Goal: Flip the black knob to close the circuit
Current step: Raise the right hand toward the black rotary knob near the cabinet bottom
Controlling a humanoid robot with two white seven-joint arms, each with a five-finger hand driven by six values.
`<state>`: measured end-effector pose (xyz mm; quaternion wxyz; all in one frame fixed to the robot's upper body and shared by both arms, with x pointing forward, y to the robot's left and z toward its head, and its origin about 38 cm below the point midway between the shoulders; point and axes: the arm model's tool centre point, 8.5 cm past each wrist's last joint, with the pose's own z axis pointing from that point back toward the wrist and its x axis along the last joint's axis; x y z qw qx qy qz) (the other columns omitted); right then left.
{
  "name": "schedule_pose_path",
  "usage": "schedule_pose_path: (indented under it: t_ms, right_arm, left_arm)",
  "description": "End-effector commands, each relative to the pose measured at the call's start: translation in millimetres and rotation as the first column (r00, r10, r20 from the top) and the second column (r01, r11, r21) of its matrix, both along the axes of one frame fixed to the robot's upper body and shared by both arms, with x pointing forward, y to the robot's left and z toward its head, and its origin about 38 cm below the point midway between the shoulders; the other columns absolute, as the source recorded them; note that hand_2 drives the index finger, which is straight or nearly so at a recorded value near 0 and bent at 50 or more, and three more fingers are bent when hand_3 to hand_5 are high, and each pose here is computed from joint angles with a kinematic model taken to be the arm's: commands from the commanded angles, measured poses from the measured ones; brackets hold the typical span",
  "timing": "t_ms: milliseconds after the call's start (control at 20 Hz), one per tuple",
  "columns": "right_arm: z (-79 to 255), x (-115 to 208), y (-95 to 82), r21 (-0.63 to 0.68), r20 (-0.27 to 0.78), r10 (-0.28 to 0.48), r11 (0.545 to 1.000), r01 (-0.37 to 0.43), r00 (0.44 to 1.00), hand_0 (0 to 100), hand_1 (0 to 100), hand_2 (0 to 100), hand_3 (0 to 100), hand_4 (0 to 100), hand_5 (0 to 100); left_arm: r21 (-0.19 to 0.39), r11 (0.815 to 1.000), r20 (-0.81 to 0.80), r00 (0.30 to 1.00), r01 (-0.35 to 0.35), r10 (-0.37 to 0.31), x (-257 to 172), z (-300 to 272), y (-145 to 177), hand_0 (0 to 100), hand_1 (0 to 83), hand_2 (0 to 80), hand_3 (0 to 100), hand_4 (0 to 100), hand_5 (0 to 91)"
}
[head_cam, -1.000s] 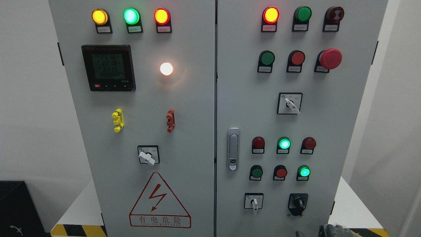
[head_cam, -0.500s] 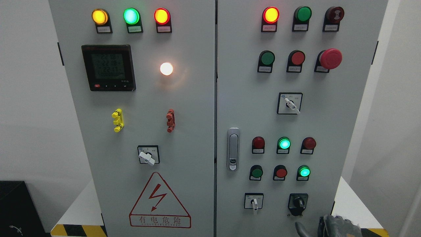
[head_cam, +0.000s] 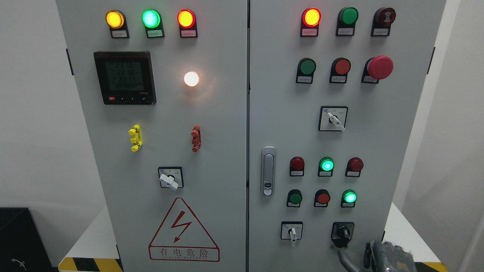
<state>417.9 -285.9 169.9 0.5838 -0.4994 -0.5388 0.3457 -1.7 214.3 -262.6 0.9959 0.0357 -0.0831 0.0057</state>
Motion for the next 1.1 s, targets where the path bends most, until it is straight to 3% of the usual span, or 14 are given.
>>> schedule_pose_path:
  t_ms: [0, 1050]
  right_arm:
    - [8.8, 3.3, 3.9, 0.004, 0.010, 0.005, 1.000, -0.005, 1.000, 0, 3, 78, 91, 71, 72]
    - [11.2, 9.8, 4.2, -0.014, -0.013, -0.041, 0.999, 0.040, 0.999, 0, 5, 78, 92, 72, 72]
  left_arm:
    - [-0.001, 0.999, -0.020, 0.999, 0.041, -0.041, -7.0, 0.3, -0.7, 0, 0.0, 0.0, 0, 0, 0.0]
    - [-0.001, 0.999, -0.020, 0.999, 0.041, -0.041, -7.0, 0.3, -0.7, 0, 0.0, 0.0, 0, 0, 0.0]
